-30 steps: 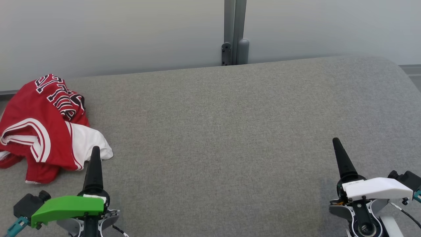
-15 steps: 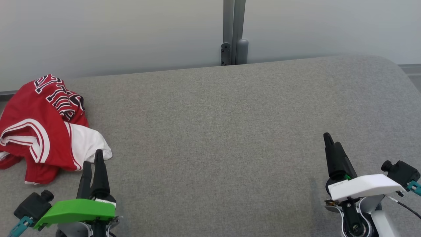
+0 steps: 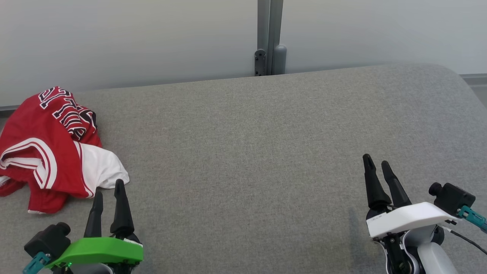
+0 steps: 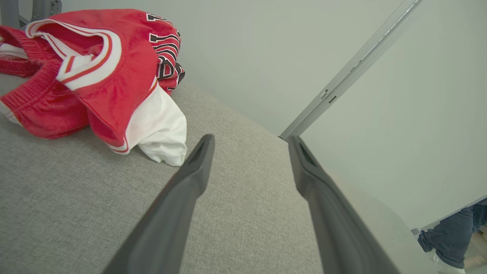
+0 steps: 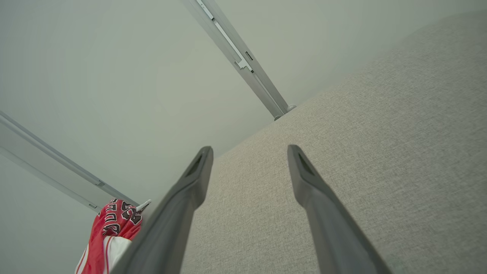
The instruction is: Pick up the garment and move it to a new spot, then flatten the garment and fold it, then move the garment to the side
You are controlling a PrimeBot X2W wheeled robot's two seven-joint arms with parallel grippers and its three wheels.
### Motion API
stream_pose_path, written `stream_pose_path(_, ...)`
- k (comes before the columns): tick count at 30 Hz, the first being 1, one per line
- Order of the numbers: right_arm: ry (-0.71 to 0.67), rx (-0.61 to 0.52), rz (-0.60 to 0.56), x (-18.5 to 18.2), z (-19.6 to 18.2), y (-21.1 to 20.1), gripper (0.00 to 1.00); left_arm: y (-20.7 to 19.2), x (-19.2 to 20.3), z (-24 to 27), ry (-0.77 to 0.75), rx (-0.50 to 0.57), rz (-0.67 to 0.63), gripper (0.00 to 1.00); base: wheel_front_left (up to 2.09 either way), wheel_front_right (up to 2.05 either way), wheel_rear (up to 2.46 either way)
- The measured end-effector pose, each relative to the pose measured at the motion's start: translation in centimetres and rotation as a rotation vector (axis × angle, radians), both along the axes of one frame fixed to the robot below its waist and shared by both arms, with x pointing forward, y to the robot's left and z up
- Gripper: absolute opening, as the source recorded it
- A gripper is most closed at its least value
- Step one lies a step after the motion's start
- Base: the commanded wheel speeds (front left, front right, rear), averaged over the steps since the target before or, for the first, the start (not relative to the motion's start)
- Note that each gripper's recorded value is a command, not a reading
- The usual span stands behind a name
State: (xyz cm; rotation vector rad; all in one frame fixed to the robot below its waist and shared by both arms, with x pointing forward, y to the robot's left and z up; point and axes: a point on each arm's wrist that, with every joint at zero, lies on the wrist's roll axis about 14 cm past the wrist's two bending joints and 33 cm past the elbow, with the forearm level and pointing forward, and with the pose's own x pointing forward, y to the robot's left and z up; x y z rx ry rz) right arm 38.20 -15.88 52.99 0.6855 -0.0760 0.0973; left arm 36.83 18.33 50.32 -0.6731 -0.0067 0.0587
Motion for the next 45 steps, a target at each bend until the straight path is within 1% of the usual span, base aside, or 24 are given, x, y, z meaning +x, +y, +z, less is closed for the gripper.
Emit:
stream_pose_path(6, -0.017, -0.065, 0.008, -0.1, 0.2, 0.5, 1.0, -0.1, -0.4, -0.2, -0.002, 0.09, -0.004, 1.0, 0.0, 0.0, 0.0)
stream_pose_path(23, -0.041, -0.231, 0.041, -0.3, -0.2, 1.9, 1.0, -0.9, -0.9, -0.2, -0.02, 0.271, -0.031, 1.0, 0.0, 0.0, 0.0)
stream_pose_path(45, -0.096, -0.405, 0.071, -0.6, 0.1, 3.3, 1.0, -2.1, -1.3, -0.6, -0.038, 0.427, -0.074, 1.0, 0.0, 0.0, 0.0)
